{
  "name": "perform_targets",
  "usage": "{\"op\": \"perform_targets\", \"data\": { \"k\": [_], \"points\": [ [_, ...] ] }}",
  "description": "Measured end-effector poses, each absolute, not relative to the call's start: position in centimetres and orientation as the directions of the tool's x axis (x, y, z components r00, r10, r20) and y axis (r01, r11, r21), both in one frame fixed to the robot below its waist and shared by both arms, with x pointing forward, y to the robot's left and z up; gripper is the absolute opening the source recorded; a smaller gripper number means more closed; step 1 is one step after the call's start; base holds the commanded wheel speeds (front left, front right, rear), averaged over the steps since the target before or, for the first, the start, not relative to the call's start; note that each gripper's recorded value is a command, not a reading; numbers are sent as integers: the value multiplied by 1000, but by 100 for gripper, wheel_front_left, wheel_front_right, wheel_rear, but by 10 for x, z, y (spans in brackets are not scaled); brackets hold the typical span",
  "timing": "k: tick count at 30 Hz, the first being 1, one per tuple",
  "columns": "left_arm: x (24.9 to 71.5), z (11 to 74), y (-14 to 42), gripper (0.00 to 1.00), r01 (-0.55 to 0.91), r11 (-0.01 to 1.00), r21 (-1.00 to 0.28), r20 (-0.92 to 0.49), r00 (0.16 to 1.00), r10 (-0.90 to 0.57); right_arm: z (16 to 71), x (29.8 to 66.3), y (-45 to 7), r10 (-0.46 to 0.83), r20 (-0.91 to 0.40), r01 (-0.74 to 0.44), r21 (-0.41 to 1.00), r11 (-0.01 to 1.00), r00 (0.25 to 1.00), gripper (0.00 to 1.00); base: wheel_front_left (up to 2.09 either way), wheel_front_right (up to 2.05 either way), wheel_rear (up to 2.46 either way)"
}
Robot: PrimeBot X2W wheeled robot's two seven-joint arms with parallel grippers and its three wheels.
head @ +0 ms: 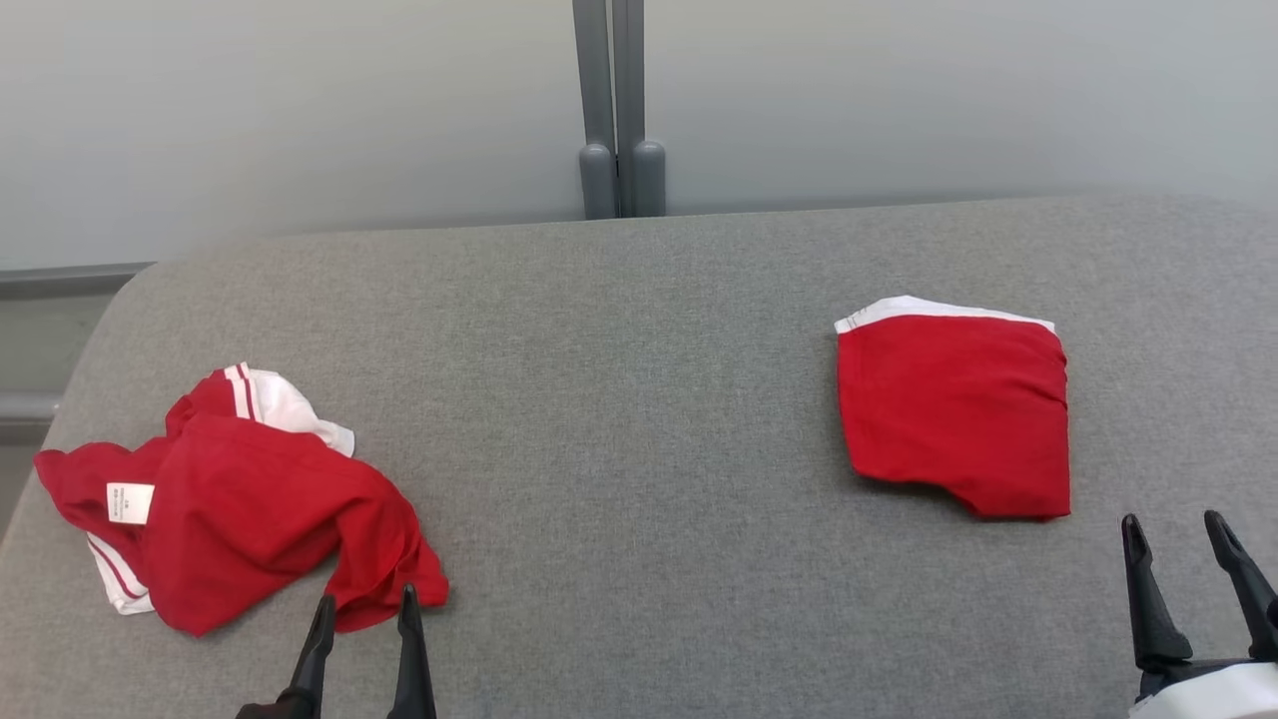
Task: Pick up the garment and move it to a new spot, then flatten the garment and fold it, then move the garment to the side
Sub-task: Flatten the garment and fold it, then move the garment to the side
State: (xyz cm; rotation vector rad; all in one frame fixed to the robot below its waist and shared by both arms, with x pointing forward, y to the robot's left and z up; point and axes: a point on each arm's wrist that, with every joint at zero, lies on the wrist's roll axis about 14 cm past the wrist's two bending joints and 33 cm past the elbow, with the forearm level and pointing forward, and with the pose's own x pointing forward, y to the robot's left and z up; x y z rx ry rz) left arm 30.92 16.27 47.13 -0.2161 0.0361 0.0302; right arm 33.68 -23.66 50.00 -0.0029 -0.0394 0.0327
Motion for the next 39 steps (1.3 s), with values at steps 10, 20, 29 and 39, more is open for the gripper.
{"op": "perform_targets", "data": {
  "k": [10, 20, 29, 39],
  "points": [
    [307, 469, 160, 100, -16, 976, -218, -43, 999, 7, 494, 334, -237, 7, 27, -8, 29, 1000, 1000, 100, 0, 0, 0],
    [312, 466, 156, 100, -1, 977, -214, -55, 998, -11, 480, 360, -221, 1, -14, 3, 245, 969, 1000, 100, 0, 0, 0],
    [346, 451, 123, 100, 91, 971, -221, -98, 989, -115, 461, 444, -238, 40, -284, 71, 370, 926, 958, 100, 0, 0, 0],
    [346, 419, 124, 100, 32, 971, -235, -210, 974, -83, 388, 477, -214, 89, -521, 168, 426, 889, 849, 100, 0, 0, 0]
  ]
}}
